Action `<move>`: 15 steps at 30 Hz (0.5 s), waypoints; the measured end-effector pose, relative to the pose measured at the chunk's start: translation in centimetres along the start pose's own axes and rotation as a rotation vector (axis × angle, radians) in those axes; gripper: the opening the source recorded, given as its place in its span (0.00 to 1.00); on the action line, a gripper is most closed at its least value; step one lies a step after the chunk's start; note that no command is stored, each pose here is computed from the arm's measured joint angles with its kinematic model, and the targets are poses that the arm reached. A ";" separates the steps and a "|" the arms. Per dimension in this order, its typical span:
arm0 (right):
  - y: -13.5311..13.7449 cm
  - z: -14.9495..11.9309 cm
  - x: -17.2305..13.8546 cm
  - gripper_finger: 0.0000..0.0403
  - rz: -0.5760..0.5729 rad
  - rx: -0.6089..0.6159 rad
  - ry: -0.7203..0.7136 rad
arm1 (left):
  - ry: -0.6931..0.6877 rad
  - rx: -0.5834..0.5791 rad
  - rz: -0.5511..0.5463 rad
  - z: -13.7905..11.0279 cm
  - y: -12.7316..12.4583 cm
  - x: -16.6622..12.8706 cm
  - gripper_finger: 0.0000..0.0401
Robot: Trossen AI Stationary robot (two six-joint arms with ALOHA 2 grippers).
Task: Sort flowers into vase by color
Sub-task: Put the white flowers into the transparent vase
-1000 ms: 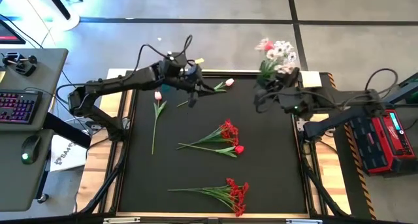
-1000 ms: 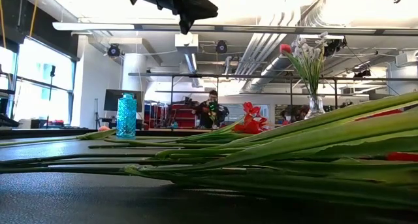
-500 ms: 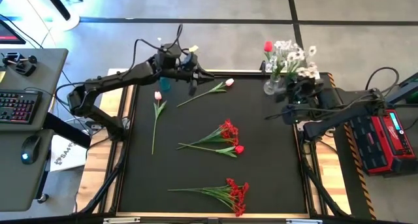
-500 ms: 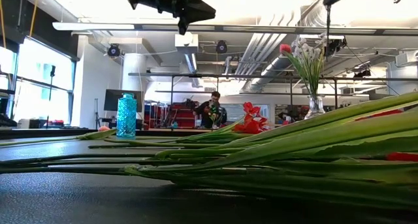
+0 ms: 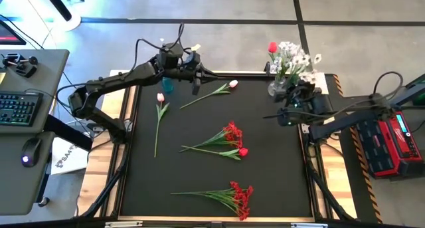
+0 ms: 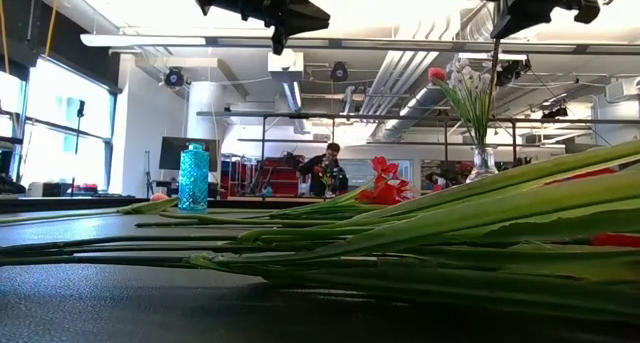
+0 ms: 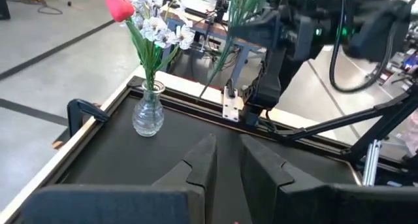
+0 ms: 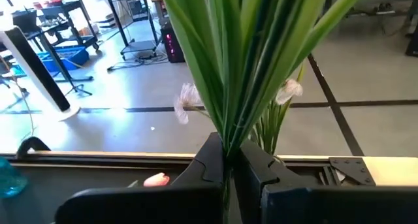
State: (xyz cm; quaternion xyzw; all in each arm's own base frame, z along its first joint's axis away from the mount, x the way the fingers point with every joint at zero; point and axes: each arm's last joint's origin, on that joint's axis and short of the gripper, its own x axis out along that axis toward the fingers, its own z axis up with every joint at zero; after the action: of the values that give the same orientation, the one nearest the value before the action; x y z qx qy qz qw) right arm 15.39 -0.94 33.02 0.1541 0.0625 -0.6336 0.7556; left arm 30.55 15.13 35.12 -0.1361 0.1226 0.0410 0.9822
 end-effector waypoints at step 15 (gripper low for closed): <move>0.5 -1.5 2.7 0.00 0.002 -0.204 0.055 | -0.003 0.077 -0.049 0.1 -0.2 0.0 0.13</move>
State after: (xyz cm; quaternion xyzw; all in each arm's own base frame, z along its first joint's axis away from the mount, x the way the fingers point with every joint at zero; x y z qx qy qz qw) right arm 16.53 -2.94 30.88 0.0935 0.1472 -0.6189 0.7659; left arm 30.58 15.00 35.23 -0.1013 0.1193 0.0124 0.9876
